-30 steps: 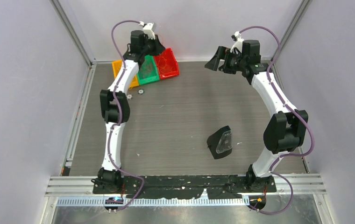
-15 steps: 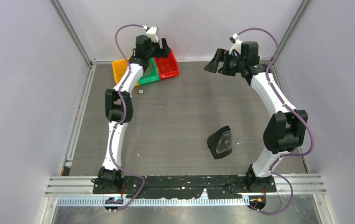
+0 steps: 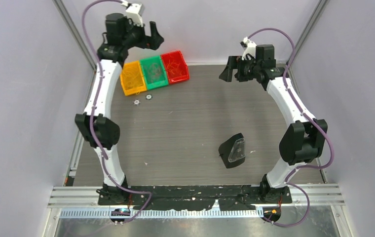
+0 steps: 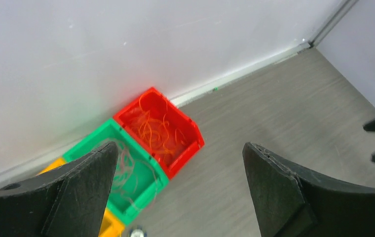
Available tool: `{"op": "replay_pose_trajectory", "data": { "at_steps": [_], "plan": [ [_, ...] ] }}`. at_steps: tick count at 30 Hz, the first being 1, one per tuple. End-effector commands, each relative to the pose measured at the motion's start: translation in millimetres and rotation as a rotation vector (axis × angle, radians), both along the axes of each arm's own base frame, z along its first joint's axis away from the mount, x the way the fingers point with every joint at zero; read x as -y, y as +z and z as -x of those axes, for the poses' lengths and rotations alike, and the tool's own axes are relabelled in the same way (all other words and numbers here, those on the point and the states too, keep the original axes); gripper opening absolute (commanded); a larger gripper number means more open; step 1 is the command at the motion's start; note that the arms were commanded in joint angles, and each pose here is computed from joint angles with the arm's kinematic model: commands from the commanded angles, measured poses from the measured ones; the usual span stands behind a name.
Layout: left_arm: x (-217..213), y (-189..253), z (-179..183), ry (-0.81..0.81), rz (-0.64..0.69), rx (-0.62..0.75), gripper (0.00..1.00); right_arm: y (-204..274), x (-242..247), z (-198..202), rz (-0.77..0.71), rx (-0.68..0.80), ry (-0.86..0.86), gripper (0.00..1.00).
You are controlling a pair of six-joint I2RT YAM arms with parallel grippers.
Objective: Untangle the cables
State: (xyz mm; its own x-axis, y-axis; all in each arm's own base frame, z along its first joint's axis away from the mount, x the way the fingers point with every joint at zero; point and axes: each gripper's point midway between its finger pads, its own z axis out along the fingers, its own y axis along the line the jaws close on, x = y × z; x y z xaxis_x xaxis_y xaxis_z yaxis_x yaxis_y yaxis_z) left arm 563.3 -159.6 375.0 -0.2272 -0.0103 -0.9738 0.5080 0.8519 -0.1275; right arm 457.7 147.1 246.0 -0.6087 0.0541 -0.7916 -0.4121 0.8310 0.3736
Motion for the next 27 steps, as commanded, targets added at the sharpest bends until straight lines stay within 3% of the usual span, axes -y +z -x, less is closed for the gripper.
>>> {"op": "replay_pose_trajectory", "data": {
  "at_steps": [1, 6, 9, 10, 18, 22, 27],
  "plan": [
    [-23.1, -21.1, 65.4, -0.063, -0.045, -0.244, 1.00, 64.3, 21.4, 10.0, 0.109, 0.207, -0.008, 0.95],
    [-48.0, -47.3, 118.6, -0.032, -0.082, -0.427, 0.99, 64.5, 68.1, 22.9, 0.252, 0.223, -0.176, 0.95],
    [-67.6, -84.2, 148.3, -0.006, -0.195, -0.524, 1.00, 61.4, 89.4, 49.1, 0.291, 0.215, -0.198, 0.95],
    [-72.7, -97.7, 157.2, -0.002, -0.217, -0.552, 1.00, 41.0, 100.2, 56.3, 0.316, 0.170, -0.206, 0.95],
    [-89.1, -145.5, 195.7, 0.084, -0.240, -0.598, 1.00, -35.8, 165.4, 112.4, 0.464, 0.021, -0.317, 0.95],
    [-97.2, -164.3, 203.7, 0.130, -0.257, -0.653, 0.99, -61.1, 171.4, 123.8, 0.502, -0.039, -0.299, 0.95],
    [-95.9, -165.3, 206.7, 0.108, -0.267, -0.661, 0.99, -59.1, 163.4, 124.4, 0.468, -0.025, -0.268, 0.95]
  ]
}}
